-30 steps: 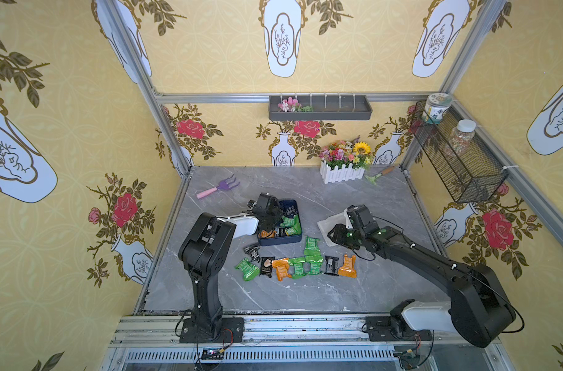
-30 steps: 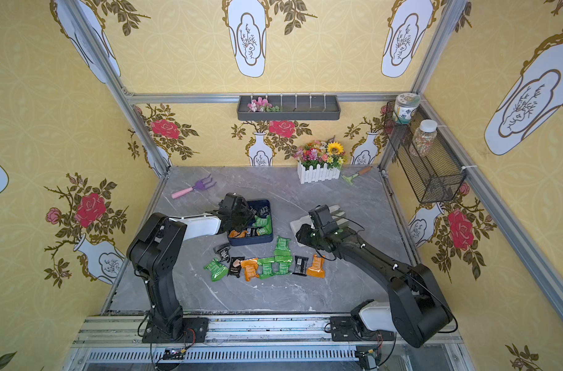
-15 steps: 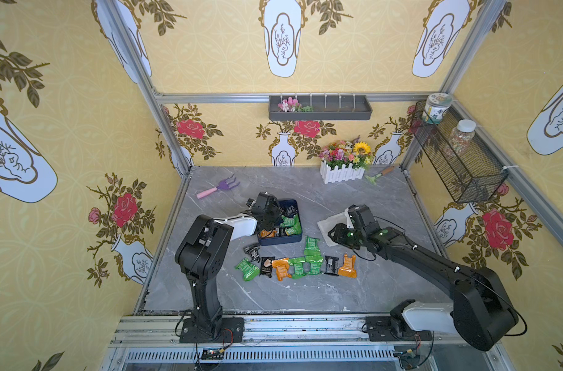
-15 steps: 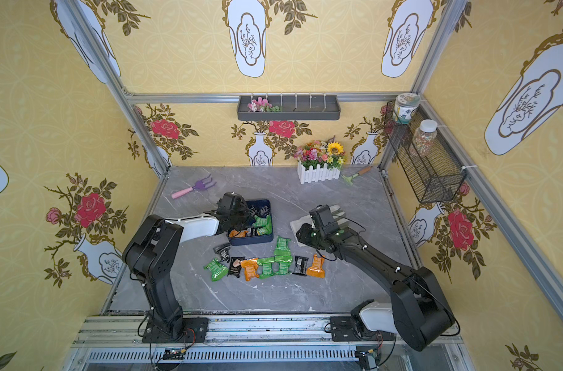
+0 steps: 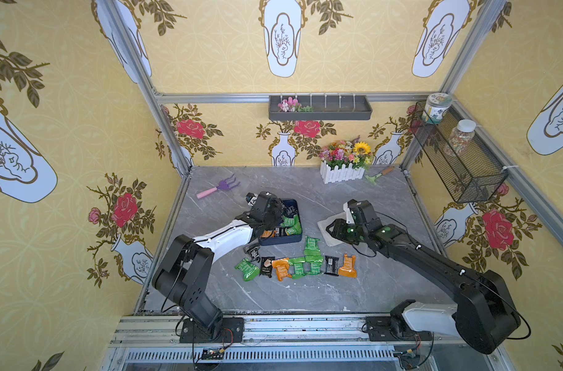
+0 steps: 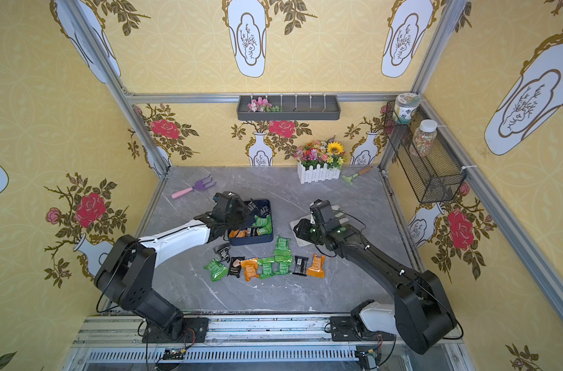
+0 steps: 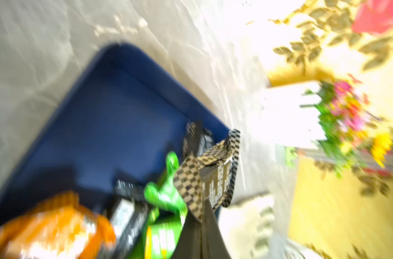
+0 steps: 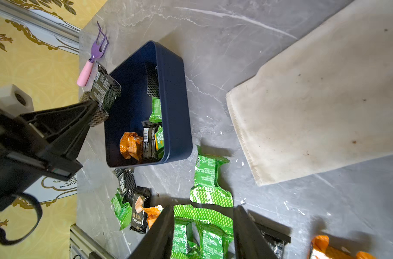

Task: Take the cookies out of the storage box
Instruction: Pick up the cookie from the storage box.

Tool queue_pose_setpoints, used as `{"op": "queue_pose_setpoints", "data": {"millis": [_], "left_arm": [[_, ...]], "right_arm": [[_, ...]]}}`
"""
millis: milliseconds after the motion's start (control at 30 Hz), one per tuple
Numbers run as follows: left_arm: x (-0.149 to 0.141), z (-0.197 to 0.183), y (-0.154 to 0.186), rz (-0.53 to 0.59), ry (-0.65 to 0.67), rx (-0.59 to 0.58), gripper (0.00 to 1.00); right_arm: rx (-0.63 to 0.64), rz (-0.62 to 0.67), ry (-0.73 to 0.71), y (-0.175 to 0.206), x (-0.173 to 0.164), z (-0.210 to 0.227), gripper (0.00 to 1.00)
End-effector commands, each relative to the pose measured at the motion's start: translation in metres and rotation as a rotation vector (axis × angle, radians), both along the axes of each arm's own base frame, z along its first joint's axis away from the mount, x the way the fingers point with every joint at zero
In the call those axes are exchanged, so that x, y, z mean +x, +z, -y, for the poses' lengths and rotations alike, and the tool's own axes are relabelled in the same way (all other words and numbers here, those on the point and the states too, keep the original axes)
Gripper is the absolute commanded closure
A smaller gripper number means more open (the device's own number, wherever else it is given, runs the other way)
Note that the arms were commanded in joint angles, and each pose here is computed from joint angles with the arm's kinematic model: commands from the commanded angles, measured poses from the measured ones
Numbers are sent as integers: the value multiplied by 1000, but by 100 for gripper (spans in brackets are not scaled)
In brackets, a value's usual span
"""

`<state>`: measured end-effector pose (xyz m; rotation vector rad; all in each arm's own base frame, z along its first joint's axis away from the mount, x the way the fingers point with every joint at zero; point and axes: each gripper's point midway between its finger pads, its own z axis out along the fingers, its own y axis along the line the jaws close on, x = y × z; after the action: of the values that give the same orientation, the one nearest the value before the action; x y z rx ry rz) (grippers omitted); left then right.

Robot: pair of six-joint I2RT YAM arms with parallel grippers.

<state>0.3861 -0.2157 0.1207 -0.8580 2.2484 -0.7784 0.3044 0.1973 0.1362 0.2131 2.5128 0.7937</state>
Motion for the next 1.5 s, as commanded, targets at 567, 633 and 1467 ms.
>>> {"op": "queue_pose_setpoints", "data": {"millis": [567, 633, 1467], "left_arm": [[-101, -49, 66, 253, -105, -60, 100], [-108, -59, 68, 277, -81, -76, 100], [-150, -61, 97, 511, -148, -375, 100]], "right_arm": [[81, 77, 239, 32, 0, -104, 52], [88, 73, 256, 30, -3, -113, 52], [399, 186, 449, 80, -7, -206, 22]]}}
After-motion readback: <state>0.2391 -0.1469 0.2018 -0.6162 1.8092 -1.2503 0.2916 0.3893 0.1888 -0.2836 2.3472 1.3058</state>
